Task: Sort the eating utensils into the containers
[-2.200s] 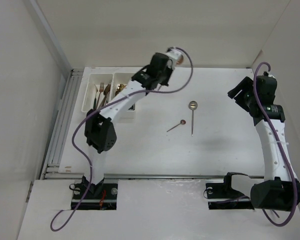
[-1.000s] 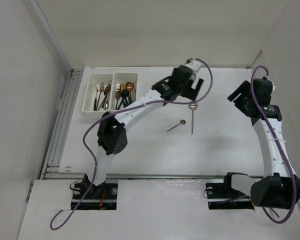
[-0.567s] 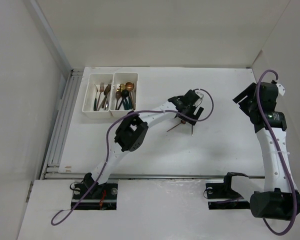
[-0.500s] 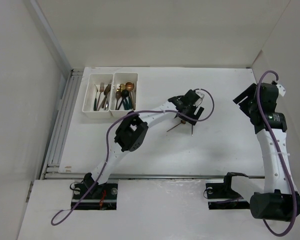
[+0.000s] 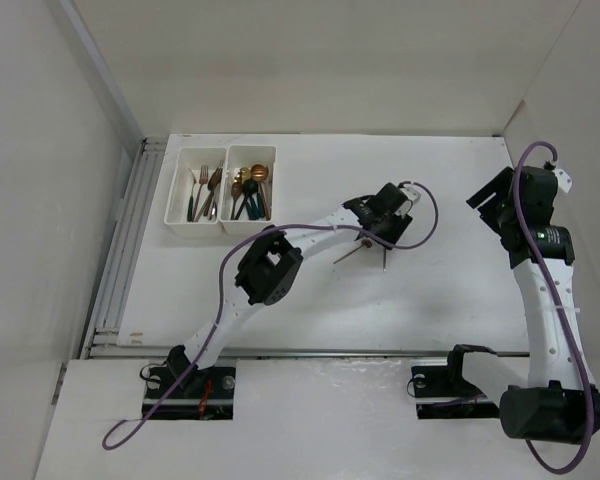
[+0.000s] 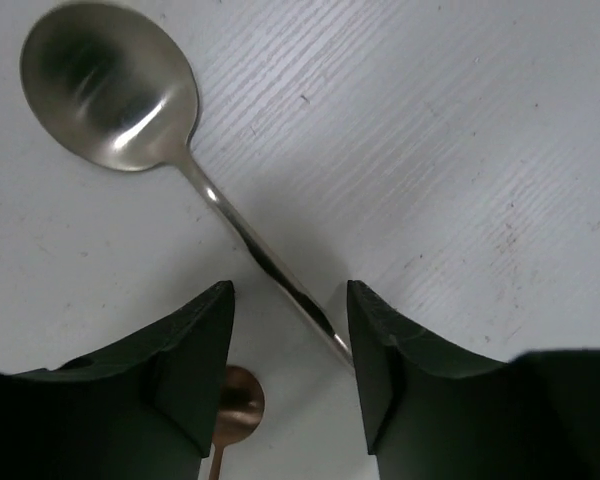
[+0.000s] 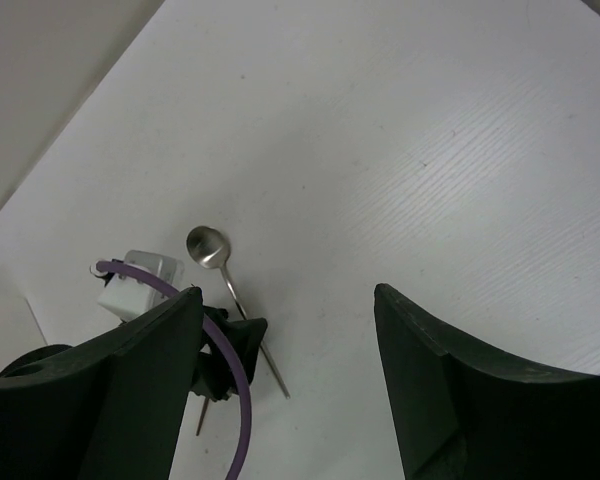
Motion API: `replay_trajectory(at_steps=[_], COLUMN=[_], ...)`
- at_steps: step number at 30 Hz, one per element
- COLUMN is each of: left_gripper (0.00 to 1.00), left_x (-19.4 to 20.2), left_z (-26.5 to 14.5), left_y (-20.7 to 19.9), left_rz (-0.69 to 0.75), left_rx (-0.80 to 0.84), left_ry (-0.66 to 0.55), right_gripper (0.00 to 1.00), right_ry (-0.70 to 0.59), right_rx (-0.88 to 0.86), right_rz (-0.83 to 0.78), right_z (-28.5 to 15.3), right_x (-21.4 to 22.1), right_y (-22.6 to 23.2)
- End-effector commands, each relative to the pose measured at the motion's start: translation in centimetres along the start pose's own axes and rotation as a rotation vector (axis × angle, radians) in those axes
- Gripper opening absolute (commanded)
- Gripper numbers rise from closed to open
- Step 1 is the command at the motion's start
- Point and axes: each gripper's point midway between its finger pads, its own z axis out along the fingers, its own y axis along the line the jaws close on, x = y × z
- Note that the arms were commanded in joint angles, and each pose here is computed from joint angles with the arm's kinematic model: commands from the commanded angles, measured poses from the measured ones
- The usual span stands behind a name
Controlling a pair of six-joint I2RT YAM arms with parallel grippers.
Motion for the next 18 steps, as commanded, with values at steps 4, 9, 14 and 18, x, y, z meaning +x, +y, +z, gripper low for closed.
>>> replay_trajectory(at_steps=[4, 9, 14, 18], left_gripper=[0.27, 0.0, 0.0, 0.0], left_x=[3.4, 3.3, -3.8, -11.2], left_z=[2.6, 2.4, -1.0, -7.2], left_y=[-0.6, -0.8, -2.2, -3.2], left_rz=[0.074, 0.074, 0.072, 0.067], left_rx=[-0.001, 0.011, 0.045, 0.089], left_ry=[0.087, 0.084, -0.086, -0.285], right_gripper=[0.74, 0.74, 0.74, 0.74], right_ry=[-0.024, -0.031, -0.026, -0.005], right_rx=[-0.004, -0.009, -0.016, -0.014], right_rz=[-0.01, -0.017, -0.017, -0.022], right_z=[-0.2, -0.3, -0.3, 0.1], right_x=[-0.7, -1.0, -0.9, -0.3], right_y=[0.3, 0.4, 0.6, 0.5])
